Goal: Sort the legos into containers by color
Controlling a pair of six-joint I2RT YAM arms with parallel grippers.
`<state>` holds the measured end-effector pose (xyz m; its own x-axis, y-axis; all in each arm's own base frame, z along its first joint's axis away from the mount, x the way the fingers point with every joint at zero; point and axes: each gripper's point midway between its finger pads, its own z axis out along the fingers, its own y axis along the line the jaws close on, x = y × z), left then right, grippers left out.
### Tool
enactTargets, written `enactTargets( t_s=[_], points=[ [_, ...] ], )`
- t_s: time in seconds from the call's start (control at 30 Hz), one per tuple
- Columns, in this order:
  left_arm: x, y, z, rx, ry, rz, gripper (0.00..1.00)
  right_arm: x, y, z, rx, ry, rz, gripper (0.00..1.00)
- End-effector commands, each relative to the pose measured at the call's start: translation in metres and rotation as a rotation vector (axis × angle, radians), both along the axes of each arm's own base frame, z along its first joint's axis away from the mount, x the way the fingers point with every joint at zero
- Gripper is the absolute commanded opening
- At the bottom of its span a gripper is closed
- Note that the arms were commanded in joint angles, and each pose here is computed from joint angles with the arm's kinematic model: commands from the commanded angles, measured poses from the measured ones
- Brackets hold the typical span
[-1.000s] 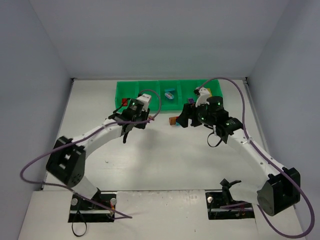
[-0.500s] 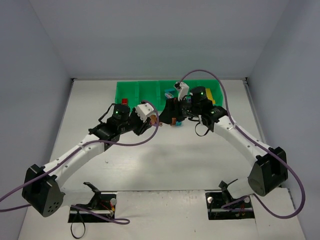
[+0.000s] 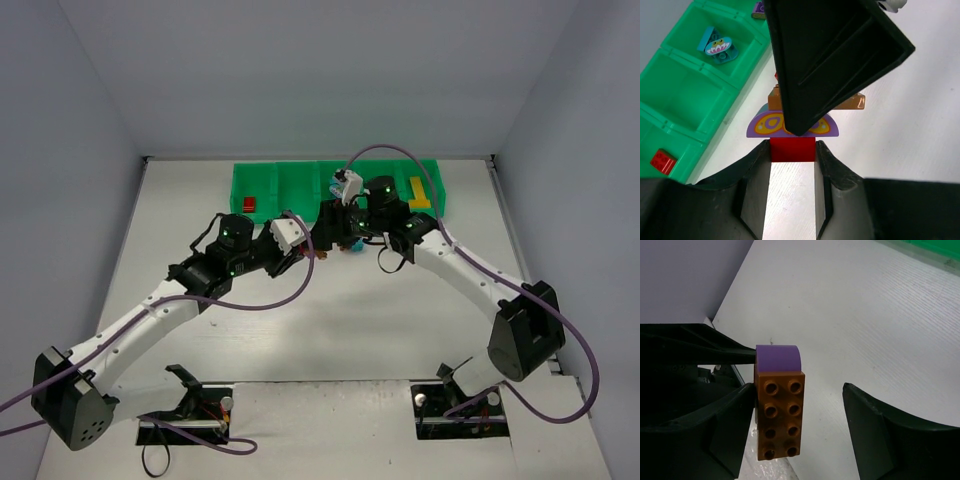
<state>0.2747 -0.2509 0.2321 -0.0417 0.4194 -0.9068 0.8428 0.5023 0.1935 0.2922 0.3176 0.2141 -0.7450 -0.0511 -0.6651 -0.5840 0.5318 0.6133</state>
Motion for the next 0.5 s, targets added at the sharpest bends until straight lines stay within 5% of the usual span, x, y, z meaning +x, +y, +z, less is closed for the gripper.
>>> enactTargets(
  t_s=[0.0, 0.1, 0.23, 0.3, 0.43, 0.47],
  points=[
    [-0.002, -0.004, 0.028, -0.05, -0.091, -0.028, 0.0, 0.007, 0.014, 0.032, 0.089, -0.079, 0.017, 0.65],
    [-0.001, -0.002, 0.027, -0.051, -0.094, -0.015, 0.0, 0.004, 0.015, 0.031, 0.097, -0.068, 0.029, 0.49],
    [0.004, -0.002, 0.024, -0.054, -0.092, 0.007, 0.0, 0.001, 0.014, 0.029, 0.101, -0.059, 0.037, 0.1],
    [0.006, -0.001, 0.021, -0.06, -0.093, 0.025, 0.0, -0.001, 0.012, 0.026, 0.106, -0.041, 0.041, 0.0],
    [0.008, 0.0, 0.019, -0.053, -0.09, 0.035, 0.0, -0.002, 0.012, 0.025, 0.11, -0.034, 0.046, 0.0],
    [0.009, 0.0, 0.02, -0.06, -0.1, 0.037, 0.0, -0.003, 0.012, 0.025, 0.114, -0.029, 0.05, 0.09]
  ],
)
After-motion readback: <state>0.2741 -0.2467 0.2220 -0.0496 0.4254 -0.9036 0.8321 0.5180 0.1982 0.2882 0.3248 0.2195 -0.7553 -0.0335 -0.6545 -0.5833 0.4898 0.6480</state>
